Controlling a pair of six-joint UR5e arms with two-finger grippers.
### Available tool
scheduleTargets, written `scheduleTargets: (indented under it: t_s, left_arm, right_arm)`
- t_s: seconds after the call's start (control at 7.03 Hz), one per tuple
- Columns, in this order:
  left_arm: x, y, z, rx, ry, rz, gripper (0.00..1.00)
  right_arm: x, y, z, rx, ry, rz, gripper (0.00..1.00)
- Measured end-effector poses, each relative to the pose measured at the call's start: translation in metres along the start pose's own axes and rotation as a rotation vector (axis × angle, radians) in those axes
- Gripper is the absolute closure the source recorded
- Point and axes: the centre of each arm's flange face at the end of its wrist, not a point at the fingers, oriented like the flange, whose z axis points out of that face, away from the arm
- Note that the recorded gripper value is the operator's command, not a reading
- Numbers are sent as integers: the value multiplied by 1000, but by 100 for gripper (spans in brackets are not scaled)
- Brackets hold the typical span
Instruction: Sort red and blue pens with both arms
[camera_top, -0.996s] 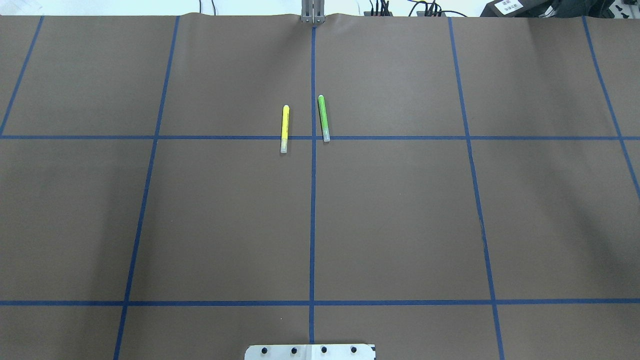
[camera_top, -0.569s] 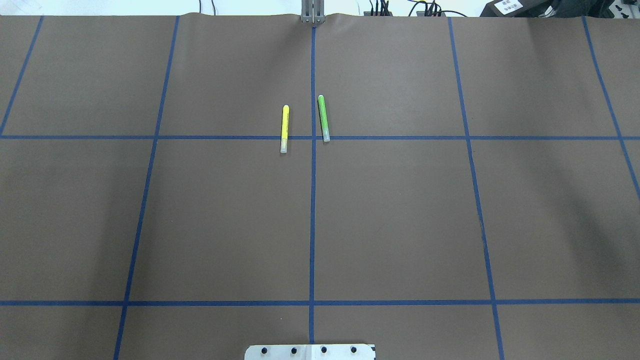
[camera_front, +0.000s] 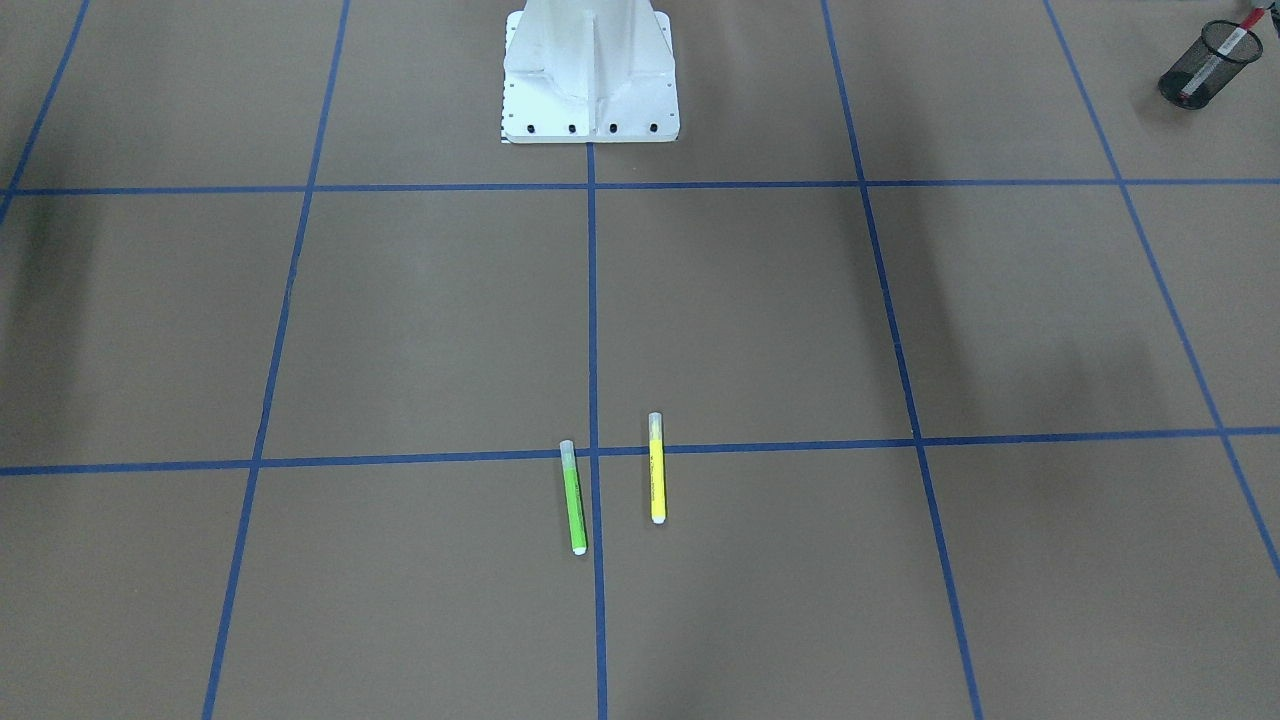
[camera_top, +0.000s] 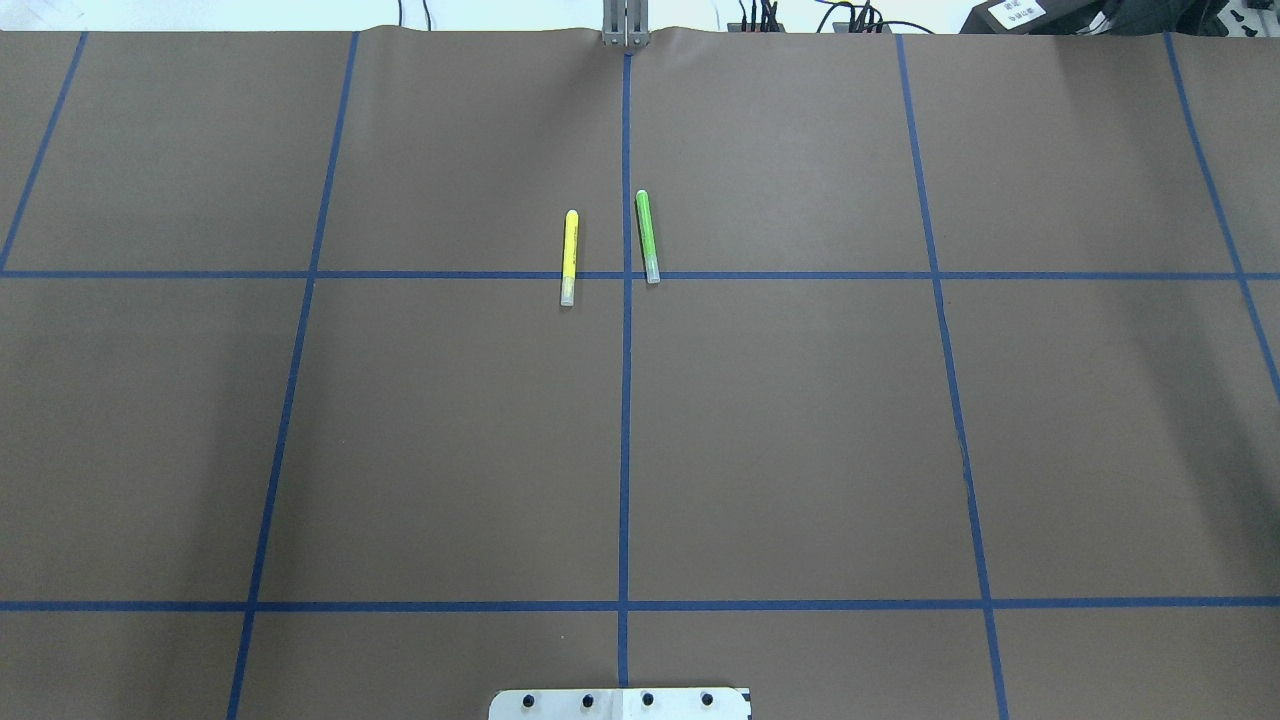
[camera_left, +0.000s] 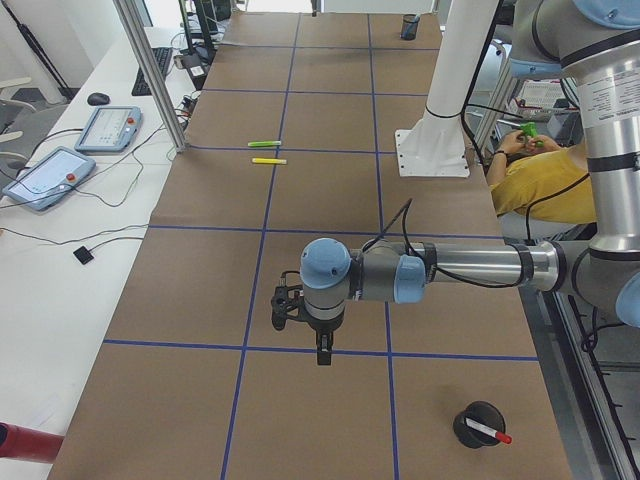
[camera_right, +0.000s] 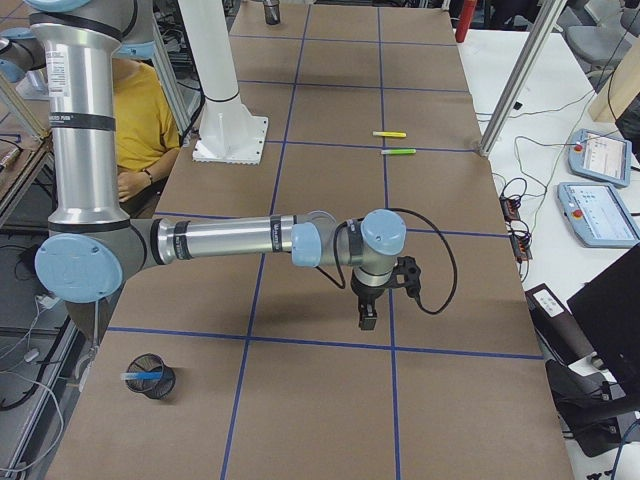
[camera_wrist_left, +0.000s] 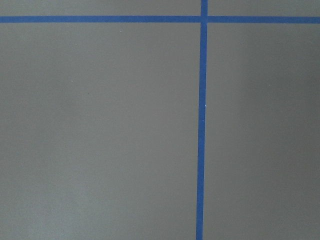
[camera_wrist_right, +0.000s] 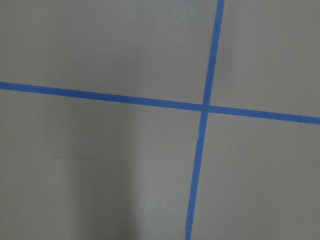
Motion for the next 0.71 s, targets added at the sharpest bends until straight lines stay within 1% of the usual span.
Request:
scheduleTargets:
  t_s: [0.14, 0.28, 0.57, 0.71]
  left_arm:
    - [4, -7, -4, 16, 0, 12, 0]
    - [8, -15, -8, 28, 0, 20, 0]
    - [14, -26, -14, 44, 0, 32, 0]
    - [15, -27, -15, 47, 0, 34, 0]
  right_arm:
    - [13, 23, 3, 16, -1, 10, 0]
    - [17, 36, -3, 36, 6, 15, 0]
    - [10, 36, -22, 65, 30, 22, 0]
    - [5, 33, -31, 63, 39, 31, 0]
